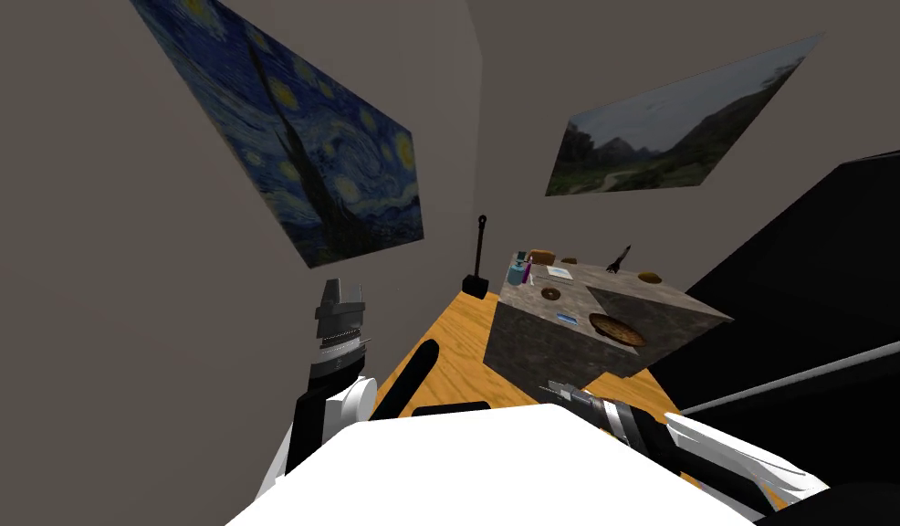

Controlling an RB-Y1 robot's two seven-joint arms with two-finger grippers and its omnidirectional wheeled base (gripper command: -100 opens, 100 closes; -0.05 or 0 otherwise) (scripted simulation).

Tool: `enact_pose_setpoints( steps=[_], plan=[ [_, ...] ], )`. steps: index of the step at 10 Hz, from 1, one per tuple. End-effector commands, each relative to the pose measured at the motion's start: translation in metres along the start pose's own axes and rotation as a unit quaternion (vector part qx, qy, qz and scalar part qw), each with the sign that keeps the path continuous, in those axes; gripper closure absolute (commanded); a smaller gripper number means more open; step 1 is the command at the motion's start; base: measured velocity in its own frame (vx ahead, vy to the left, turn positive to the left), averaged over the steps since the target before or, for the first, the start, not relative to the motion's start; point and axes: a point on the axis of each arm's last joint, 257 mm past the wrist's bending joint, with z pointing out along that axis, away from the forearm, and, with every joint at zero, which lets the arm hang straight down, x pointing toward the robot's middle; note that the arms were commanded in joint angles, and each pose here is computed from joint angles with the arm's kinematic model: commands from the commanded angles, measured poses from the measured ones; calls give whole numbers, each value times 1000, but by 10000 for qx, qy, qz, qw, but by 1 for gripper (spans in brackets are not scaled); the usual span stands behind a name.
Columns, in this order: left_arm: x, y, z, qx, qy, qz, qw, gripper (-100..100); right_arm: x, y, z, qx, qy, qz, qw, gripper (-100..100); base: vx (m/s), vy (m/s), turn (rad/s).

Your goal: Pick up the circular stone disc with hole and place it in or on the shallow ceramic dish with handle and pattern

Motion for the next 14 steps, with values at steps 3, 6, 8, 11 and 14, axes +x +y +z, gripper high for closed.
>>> enact_pose_setpoints(
  steps=[3,6,8,11,14],
  plan=[
    [0,0,0,0,0,-1,10000,0,2,-28,-31,335,408,-361,9980,-100,40,-5,90],
    [0,0,0,0,0,0,10000,0,-1,-72,-73,802,894,-814,9894,-100,82,-21,124],
    [0,0,0,0,0,0,10000,0,-8,-77,-82,876,990,-927,9869,-100,52,-26,49],
    [0,0,0,0,0,0,10000,0,-25,-114,-130,1344,1444,-1404,9702,-100,72,-35,128],
    [0,0,0,0,0,1,10000,0,-45,-133,-163,1630,1737,-1737,9556,-100,97,-43,84]
  ],
)
